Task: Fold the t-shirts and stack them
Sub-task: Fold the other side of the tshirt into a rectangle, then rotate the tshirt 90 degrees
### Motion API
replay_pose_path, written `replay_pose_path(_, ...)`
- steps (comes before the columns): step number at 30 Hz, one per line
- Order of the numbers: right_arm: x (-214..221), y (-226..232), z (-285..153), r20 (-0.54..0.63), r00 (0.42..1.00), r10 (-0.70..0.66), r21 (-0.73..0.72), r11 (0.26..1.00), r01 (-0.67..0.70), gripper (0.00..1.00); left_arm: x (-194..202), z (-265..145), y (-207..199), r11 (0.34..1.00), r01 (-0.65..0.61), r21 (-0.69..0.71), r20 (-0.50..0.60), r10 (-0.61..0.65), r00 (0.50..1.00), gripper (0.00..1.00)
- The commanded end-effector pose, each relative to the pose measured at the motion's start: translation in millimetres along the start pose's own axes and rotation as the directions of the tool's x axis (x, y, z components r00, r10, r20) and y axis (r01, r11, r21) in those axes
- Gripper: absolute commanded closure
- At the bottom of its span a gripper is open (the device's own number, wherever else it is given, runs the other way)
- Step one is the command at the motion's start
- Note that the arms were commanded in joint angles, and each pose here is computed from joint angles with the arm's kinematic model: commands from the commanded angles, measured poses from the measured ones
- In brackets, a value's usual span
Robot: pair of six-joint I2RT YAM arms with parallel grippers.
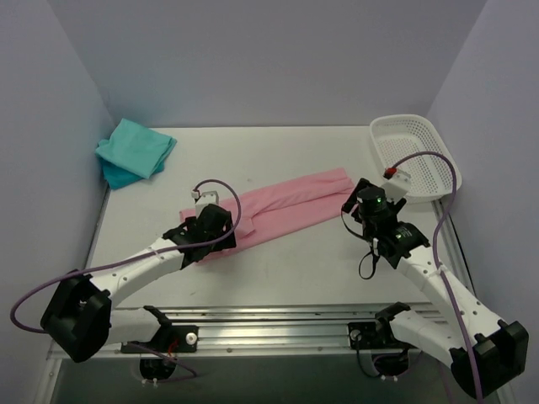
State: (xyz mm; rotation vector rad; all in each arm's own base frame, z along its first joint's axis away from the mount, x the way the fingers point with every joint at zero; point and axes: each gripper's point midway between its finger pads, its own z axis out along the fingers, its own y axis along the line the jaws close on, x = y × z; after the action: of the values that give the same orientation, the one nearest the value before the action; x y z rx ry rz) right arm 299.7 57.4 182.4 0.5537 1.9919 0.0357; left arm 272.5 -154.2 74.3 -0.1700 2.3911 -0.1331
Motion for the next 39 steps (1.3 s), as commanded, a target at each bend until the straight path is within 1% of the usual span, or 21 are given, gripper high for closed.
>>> replay_pose_path(1,1,-8,-2,0.014,1.0,0.008,0.036,0.999,-0.008,0.32,-5,-23,0,0.999,0.047,-0.016,0.06,-0.046,0.997,0.18)
replay_pose_path(5,5,-4,2,0.009,1.0,0.007,0.03,1.0,-0.008,0.32,-16,-52,-1,0.995,0.1,0.018,0.112,-0.102,0.988,0.17)
replay_pose_path(7,8,-2,6,0.003,1.0,-0.001,0.027,1.0,0.0,0.32,-25,-70,-7,0.986,0.14,0.09,0.153,-0.152,0.976,0.17)
replay_pose_path(8,6,8,7,0.005,1.0,0.008,-0.009,1.0,-0.008,0.32,-25,-76,-13,0.977,0.167,0.129,0.163,-0.188,0.969,0.17)
replay_pose_path(10,11,20,16,-0.008,1.0,-0.015,-0.039,0.999,0.015,0.33,-29,-86,-15,0.957,0.218,0.19,0.189,-0.254,0.949,0.13)
replay_pose_path(11,15,35,24,-0.03,0.999,-0.026,-0.077,0.997,0.024,0.37,-32,-88,-15,0.95,0.23,0.21,0.203,-0.272,0.941,0.13)
replay_pose_path(12,16,42,28,-0.041,0.999,-0.034,-0.086,0.996,0.03,0.53,-32,-87,-14,0.949,0.236,0.209,0.209,-0.279,0.937,0.13)
replay_pose_path(14,19,56,38,-0.066,0.996,-0.054,-0.097,0.994,0.048,0.67,-34,-82,-13,0.949,0.248,0.195,0.228,-0.289,0.93,0.13)
replay_pose_path(15,24,66,49,-0.088,0.993,-0.072,-0.093,0.994,0.064,0.85,-30,-75,-14,0.955,0.245,0.169,0.217,-0.278,0.936,0.13)
replay_pose_path(16,25,71,54,-0.096,0.992,-0.081,-0.091,0.993,0.072,0.92,-29,-71,-14,0.956,0.251,0.155,0.214,-0.28,0.936,0.13)
replay_pose_path(18,26,85,69,-0.098,0.991,-0.087,-0.093,0.993,0.078,1.0,-22,-57,-21,0.956,0.264,0.125,0.183,-0.284,0.941,0.21)
replay_pose_path(19,28,88,75,-0.102,0.99,-0.093,-0.086,0.993,0.084,1.0,-19,-52,-24,0.956,0.267,0.121,0.171,-0.285,0.943,0.29)
replay_pose_path(20,36,90,85,-0.117,0.987,-0.113,-0.075,0.992,0.105,1.0,-15,-43,-31,0.955,0.271,0.119,0.157,-0.288,0.945,0.62)
replay_pose_path(21,31,99,89,-0.108,0.988,-0.11,-0.083,0.991,0.101,1.0,-12,-39,-33,0.955,0.273,0.118,0.15,-0.289,0.945,0.73)
replay_pose_path(23,41,101,104,-0.126,0.982,-0.138,-0.065,0.989,0.13,1.0,-8,-28,-37,0.952,0.287,0.103,0.152,-0.3,0.942,0.84)
replay_pose_path(25,33,109,113,-0.108,0.984,-0.145,-0.058,0.989,0.139,1.0,-7,-21,-39,0.95,0.297,0.097,0.156,-0.309,0.938,0.94)
replay_pose_path(27,41,109,127,-0.123,0.977,-0.174,-0.036,0.985,0.171,1.0,-4,-14,-38,0.952,0.296,0.08,0.16,-0.306,0.939,0.98)
replay_pose_path(28,31,115,133,-0.11,0.98,-0.163,-0.036,0.986,0.16,1.0,-5,-13,-40,0.951,0.298,0.08,0.164,-0.307,0.937,0.98)
replay_pose_path(29,39,113,142,-0.13,0.975,-0.179,-0.024,0.984,0.177,1.0,-5,-11,-40,0.952,0.296,0.075,0.165,-0.305,0.938,0.98)
replay_pose_path(35,41,116,186,-0.165,0.973,-0.16,-0.009,0.987,0.161,1.0,-5,-3,-37,0.953,0.299,0.041,0.178,-0.301,0.937,0.98)
replay_pose_path(39,52,114,210,-0.204,0.965,-0.167,0.001,0.985,0.171,1.0,-1,6,-37,0.956,0.294,0.01,0.172,-0.291,0.941,0.98)
